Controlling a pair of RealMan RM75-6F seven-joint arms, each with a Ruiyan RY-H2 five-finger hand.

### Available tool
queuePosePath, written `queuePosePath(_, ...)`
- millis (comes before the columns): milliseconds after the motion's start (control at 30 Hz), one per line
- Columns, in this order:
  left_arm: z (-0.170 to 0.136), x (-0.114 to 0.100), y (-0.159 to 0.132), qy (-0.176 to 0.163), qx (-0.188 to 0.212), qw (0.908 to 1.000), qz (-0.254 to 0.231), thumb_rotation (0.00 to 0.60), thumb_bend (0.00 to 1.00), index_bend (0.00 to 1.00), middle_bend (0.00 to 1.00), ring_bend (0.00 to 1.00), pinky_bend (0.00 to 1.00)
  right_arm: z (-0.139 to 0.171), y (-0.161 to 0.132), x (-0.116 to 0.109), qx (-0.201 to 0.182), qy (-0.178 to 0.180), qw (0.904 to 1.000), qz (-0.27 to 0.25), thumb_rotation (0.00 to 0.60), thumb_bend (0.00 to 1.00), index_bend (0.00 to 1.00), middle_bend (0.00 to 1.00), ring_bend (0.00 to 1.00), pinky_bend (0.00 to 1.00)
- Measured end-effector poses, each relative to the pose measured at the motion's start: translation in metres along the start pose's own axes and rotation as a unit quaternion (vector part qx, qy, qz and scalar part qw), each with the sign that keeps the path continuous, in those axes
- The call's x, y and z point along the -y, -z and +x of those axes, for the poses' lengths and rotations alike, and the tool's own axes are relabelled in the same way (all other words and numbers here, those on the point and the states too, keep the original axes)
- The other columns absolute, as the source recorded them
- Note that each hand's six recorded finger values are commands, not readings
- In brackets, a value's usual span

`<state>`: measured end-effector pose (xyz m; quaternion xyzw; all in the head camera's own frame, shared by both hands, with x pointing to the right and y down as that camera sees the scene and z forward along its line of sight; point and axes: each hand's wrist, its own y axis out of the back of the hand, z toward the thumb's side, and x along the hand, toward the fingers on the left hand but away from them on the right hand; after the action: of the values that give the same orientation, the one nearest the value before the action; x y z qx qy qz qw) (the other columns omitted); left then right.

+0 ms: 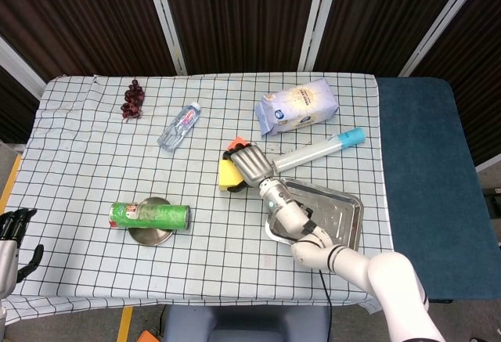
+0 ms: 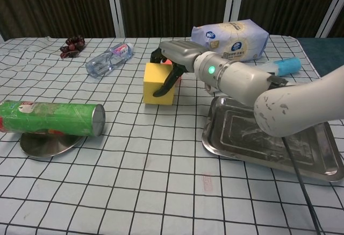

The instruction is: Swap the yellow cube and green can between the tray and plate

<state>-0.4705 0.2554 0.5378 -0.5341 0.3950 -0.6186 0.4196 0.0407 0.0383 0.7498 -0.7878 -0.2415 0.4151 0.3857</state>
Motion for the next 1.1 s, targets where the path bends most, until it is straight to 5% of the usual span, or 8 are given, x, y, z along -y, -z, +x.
queuePosePath(233,0.000,-0.001,0.001,-0.001,0.001,1.0000,0.000,0.600,0.37,0.19,0.20,0.17,0.20,-0.002,-0.003,0.013,-0.013,-0.026,0.9995,-0.015,0.600,0.12,0.00,0.01,0.00,0.15)
queuePosePath(700,-0.002,0.004,-0.006,0.009,0.012,0.9999,0.009,0.600,0.37,0.19,0.20,0.17,0.20,0.042,-0.045,-0.008,-0.112,-0.028,0.9926,-0.039,0.600,0.12,0.02,0.00,0.00,0.13)
queuePosePath(967,-0.003,0.006,-0.008,0.012,0.013,0.9998,0.012,0.600,0.37,0.19,0.20,0.17,0.20,0.094,-0.032,-0.045,-0.115,0.038,0.9922,0.031,0.600,0.12,0.03,0.00,0.00,0.13)
queuePosePath(1100,-0.002,0.008,-0.014,0.016,0.020,0.9996,0.014,0.600,0.37,0.20,0.21,0.17,0.20,0.145,0.001,-0.064,-0.084,0.052,0.9936,0.054,0.600,0.12,0.05,0.00,0.00,0.13)
